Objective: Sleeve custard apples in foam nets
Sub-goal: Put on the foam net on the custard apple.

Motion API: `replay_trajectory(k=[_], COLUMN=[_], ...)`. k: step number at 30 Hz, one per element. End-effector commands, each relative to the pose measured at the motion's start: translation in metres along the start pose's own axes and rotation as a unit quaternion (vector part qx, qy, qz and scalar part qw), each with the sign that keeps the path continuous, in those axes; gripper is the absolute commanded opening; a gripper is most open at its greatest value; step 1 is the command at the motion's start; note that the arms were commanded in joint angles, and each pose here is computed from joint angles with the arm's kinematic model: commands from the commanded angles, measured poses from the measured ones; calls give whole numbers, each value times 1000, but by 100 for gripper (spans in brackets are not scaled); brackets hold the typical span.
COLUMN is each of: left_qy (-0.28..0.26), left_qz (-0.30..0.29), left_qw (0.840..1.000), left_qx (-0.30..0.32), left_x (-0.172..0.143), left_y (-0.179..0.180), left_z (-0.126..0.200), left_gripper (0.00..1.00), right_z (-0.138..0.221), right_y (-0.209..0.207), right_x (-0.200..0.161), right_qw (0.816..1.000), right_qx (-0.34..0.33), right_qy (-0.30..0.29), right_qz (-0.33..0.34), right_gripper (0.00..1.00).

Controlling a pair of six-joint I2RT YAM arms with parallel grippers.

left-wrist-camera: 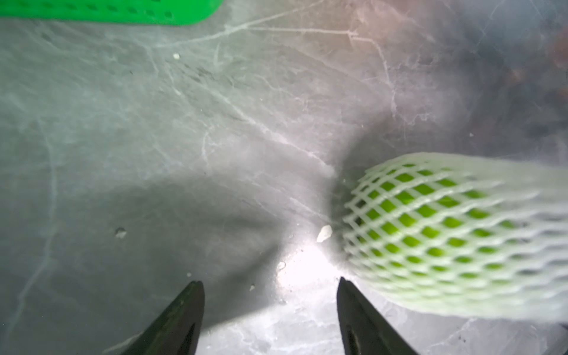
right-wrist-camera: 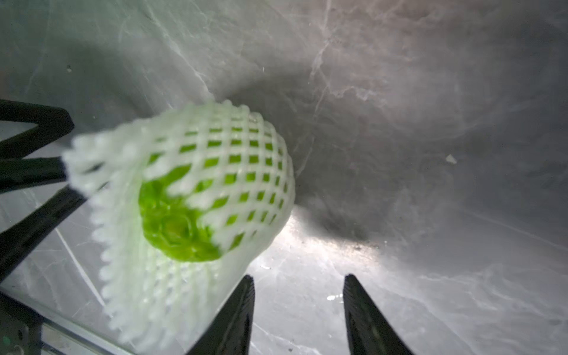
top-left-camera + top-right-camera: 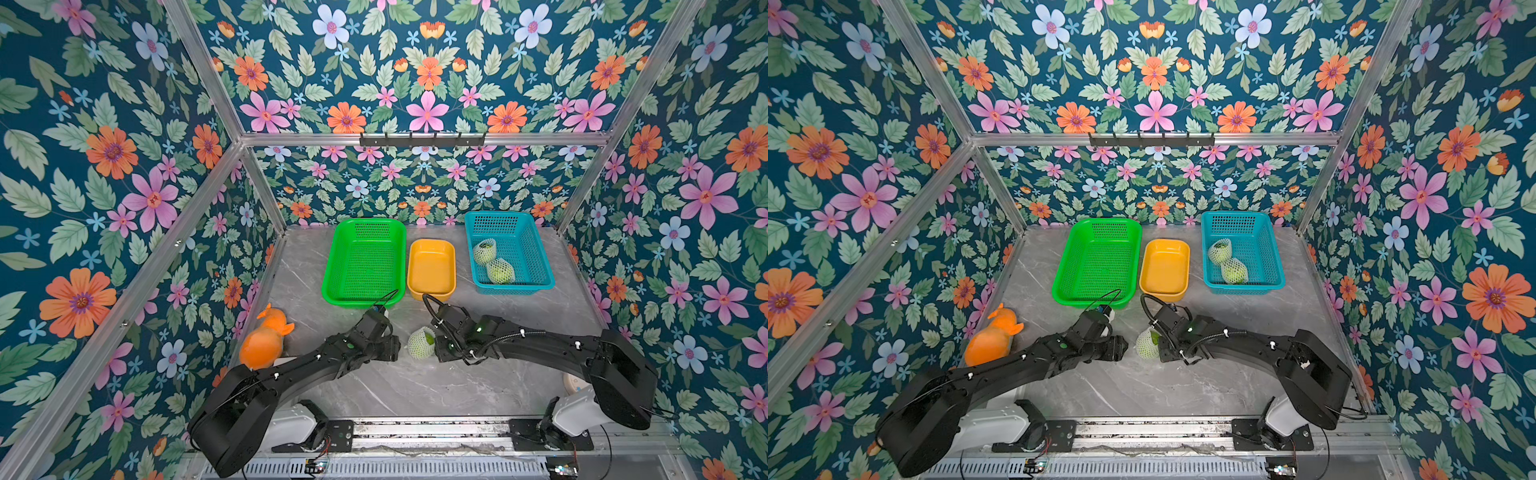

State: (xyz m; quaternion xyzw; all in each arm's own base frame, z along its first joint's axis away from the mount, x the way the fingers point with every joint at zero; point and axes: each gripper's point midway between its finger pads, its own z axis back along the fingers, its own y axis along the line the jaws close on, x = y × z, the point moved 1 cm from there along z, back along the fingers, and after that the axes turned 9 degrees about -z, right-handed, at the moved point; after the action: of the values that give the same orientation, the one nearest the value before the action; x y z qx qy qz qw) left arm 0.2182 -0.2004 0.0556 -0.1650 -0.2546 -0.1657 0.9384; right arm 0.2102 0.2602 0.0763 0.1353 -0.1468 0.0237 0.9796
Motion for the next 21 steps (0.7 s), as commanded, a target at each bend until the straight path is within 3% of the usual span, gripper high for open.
replay_trajectory(k=[1, 6, 13, 21], left_qy=[3, -13, -29, -12], left_qz=[-6, -7, -5, -3], left_qw=[1000, 998, 997, 998], left_qx=[11, -55, -66, -63], left_x=[2, 12, 24, 21], left_y=[2, -21, -27, -27], left_z=[5, 18, 16, -6], left_gripper=[72, 70, 71, 70], right_z=[11, 19, 8, -8], right_y=[-17, -25, -5, 1], right_x=[9, 23, 30, 26], right_qw=[999, 999, 998, 997], right_qx=[-32, -3, 50, 65], right_qy=[-17, -30, -21, -7], right_qz=[14, -12, -30, -46], right_gripper=[49, 47, 46, 46])
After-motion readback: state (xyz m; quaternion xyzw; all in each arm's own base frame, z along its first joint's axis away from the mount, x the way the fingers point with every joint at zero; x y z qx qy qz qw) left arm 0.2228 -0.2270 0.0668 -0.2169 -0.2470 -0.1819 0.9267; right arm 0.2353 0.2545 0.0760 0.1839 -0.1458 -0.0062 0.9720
